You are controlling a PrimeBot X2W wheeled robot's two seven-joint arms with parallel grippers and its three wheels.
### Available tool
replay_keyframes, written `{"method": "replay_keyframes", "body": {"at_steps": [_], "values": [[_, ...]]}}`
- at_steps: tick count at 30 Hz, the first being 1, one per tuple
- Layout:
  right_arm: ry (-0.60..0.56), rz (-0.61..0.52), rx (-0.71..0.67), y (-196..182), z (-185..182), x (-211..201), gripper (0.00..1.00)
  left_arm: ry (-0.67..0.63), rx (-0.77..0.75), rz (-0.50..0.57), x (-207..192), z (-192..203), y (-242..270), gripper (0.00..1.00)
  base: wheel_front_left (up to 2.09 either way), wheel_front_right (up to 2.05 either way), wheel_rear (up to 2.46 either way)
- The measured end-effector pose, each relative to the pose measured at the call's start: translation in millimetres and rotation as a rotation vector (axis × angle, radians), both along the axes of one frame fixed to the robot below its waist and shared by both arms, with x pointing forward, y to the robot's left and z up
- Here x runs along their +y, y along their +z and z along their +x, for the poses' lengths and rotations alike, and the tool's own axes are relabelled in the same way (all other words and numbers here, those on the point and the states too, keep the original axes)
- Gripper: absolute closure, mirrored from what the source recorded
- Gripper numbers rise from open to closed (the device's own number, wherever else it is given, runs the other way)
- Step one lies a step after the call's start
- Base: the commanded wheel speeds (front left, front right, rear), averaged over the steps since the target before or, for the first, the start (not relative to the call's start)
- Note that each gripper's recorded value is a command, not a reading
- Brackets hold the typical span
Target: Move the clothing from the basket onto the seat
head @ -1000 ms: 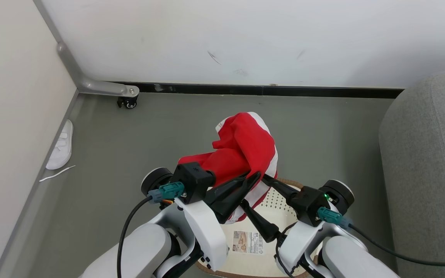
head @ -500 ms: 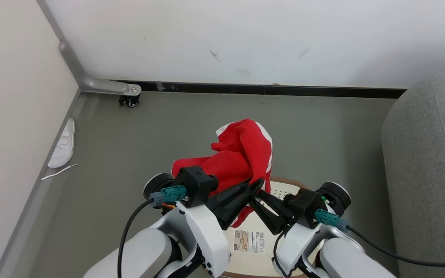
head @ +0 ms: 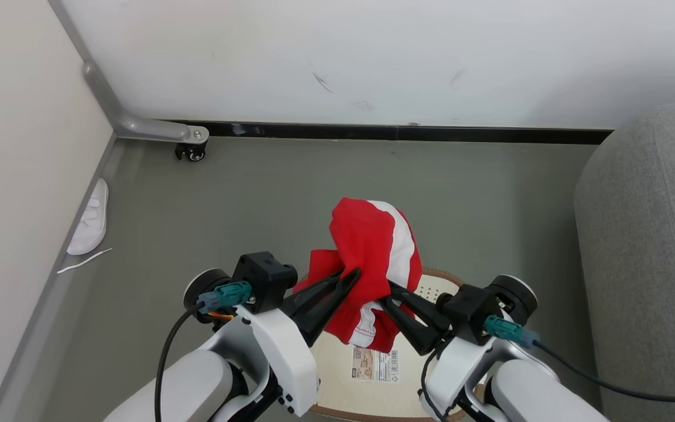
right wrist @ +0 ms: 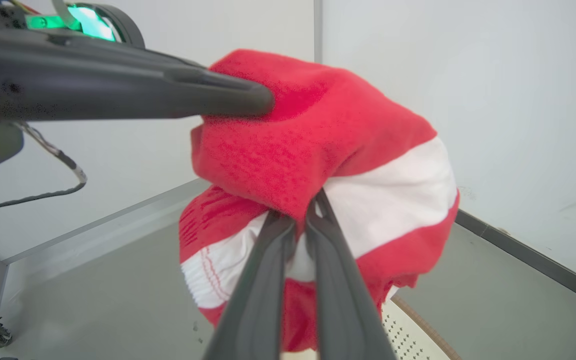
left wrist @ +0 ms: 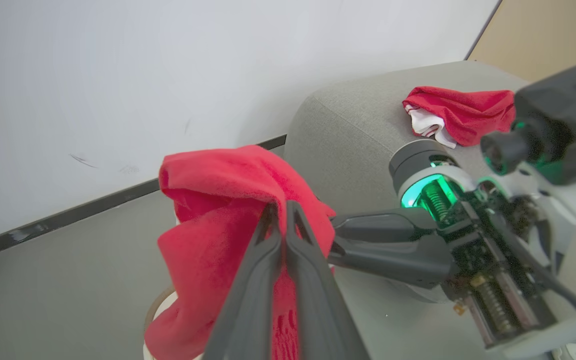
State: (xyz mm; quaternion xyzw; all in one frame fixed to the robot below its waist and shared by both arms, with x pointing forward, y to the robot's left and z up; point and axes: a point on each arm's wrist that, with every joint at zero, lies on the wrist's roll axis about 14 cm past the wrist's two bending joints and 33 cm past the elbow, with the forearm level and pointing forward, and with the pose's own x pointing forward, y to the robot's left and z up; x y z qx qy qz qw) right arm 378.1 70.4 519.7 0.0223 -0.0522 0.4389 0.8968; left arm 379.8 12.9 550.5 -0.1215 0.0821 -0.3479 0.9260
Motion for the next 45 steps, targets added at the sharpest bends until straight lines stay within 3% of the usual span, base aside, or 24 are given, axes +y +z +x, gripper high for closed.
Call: {"method": "replay_keyframes", "body": {"at_steps": [3,4,5,6,8,32,45], "values": [[-0.011,0.011,-0.003,3,2,-3,1.00,0.001,0.010,0.005,1,-1,-4,0.62,0.00,0.00,0.00],[-0.018,0.013,-0.009,5,4,-6,1.00,-0.002,0.018,0.005,0,-2,-7,0.39,0.00,0.00,0.00],[-0.018,0.013,-0.009,5,4,-6,1.00,-0.002,0.018,0.005,0,-2,-7,0.39,0.00,0.00,0.00],[-0.021,0.012,-0.010,5,5,-7,1.00,-0.004,0.020,0.005,0,-3,-7,0.20,0.00,0.00,0.00],[-0.028,0.012,-0.011,5,6,-10,1.00,-0.007,0.020,0.005,-1,-3,-8,0.00,0.00,0.00,0.00],[-0.142,0.012,-0.060,19,25,-49,1.00,-0.049,-0.056,0.044,-5,-9,-3,0.00,0.00,0.00,0.00],[-0.297,-0.007,-0.079,21,30,-101,1.00,-0.129,-0.095,0.025,-21,-20,5,0.00,0.00,0.00,0.00]]}}
